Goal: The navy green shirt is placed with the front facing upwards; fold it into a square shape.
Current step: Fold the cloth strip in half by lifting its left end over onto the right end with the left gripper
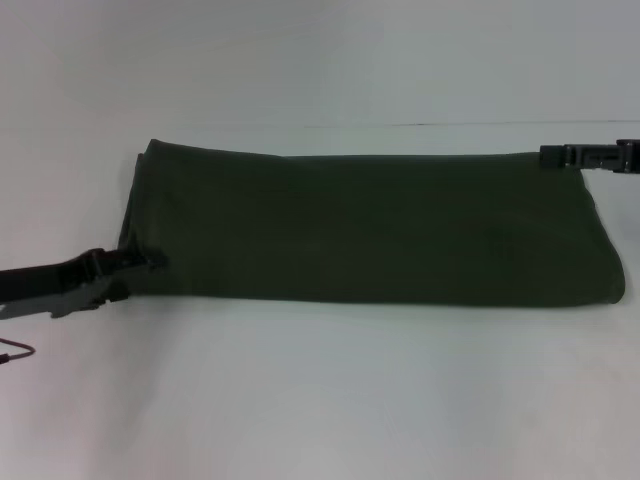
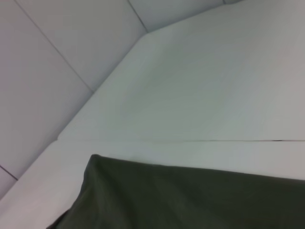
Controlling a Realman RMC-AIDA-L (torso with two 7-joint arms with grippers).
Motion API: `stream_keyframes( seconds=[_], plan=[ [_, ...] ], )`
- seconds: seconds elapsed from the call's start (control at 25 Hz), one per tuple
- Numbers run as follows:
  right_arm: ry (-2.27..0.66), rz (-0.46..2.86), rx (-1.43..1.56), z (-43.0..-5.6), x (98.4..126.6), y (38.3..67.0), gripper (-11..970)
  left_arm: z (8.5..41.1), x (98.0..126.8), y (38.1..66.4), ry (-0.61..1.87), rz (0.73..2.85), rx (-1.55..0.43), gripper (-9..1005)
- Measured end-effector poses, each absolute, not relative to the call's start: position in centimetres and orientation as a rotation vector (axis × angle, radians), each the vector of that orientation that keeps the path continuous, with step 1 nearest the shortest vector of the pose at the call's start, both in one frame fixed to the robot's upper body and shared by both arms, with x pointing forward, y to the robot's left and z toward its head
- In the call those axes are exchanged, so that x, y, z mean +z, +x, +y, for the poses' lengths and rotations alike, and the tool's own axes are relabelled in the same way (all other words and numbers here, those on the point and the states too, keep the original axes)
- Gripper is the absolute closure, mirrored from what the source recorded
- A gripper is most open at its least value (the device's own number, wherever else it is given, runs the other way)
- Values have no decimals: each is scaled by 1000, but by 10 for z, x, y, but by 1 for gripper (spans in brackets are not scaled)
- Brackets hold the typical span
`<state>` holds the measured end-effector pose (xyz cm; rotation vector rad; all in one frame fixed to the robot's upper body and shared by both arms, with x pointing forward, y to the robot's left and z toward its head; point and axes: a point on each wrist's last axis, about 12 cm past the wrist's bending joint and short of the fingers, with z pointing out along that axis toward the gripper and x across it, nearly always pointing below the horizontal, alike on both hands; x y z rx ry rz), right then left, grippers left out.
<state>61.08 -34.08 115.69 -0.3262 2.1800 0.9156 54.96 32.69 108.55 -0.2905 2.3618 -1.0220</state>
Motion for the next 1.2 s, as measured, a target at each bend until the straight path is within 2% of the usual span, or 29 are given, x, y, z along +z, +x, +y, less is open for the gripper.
stream_keyframes(
  seconds=[0.84,1.2],
  plan=[
    [-624,2156,1046,-327,1158,588,43,330,1077,551,-305,2405,-947,105],
    [-602,2150,1043,-331,1157,588,43,323,1072,556,-301,2416,-934,106]
  ],
)
